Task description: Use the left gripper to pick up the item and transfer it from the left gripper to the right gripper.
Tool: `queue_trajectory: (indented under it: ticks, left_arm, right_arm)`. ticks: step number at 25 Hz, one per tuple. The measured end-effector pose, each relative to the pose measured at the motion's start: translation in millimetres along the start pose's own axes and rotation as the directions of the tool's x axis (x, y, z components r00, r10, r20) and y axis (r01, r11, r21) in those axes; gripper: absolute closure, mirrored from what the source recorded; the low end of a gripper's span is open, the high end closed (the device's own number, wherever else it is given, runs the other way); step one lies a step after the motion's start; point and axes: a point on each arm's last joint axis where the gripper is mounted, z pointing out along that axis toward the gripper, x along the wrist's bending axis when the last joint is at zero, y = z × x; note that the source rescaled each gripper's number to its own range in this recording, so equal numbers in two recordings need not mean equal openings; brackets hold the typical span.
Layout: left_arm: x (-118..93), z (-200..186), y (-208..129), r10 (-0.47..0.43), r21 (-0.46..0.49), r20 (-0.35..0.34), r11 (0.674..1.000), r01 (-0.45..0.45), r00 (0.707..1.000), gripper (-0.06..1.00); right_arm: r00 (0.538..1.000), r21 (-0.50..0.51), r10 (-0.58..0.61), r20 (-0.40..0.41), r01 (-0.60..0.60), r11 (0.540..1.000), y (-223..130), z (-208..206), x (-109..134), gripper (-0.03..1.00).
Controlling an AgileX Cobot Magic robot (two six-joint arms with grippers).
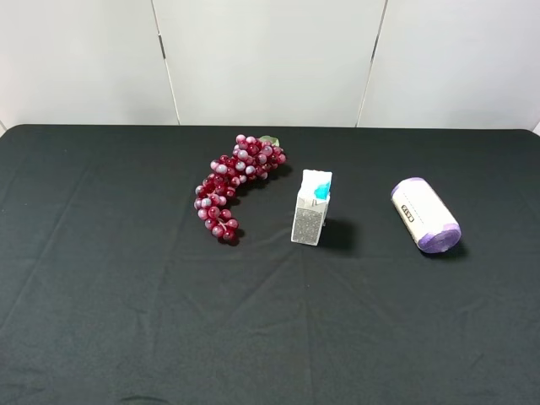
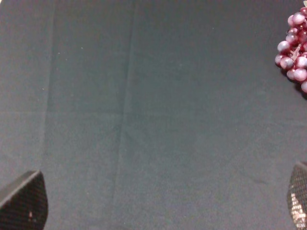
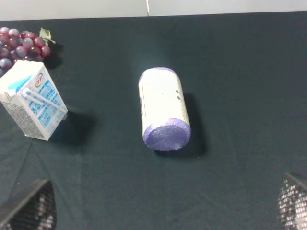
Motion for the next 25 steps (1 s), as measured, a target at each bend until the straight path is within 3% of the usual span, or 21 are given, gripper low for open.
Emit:
queue_trajectory:
  ticks: [6, 14, 25]
  left_arm:
    - [0.0, 0.0, 0.0, 0.000, 0.000, 0.000, 1.000, 0.000, 1.000, -0.06]
    - [0.0, 0.0, 0.0, 0.000, 0.000, 0.000, 1.000, 0.000, 1.000, -0.06]
    - [0.0, 0.0, 0.0, 0.000, 0.000, 0.000, 1.000, 0.000, 1.000, -0.06]
  right_arm:
    - [1.000, -0.002, 0.014, 0.019, -0.014, 1.000, 0.1, 0.0, 0.5, -0.03]
    - [0.983, -0.015, 0.083, 0.163, -0.082, 0.997, 0.2, 0.4, 1.2, -0.03]
    - [0.981, -0.017, 0.087, 0.172, -0.086, 0.996, 0.3, 0.4, 1.2, -0.03]
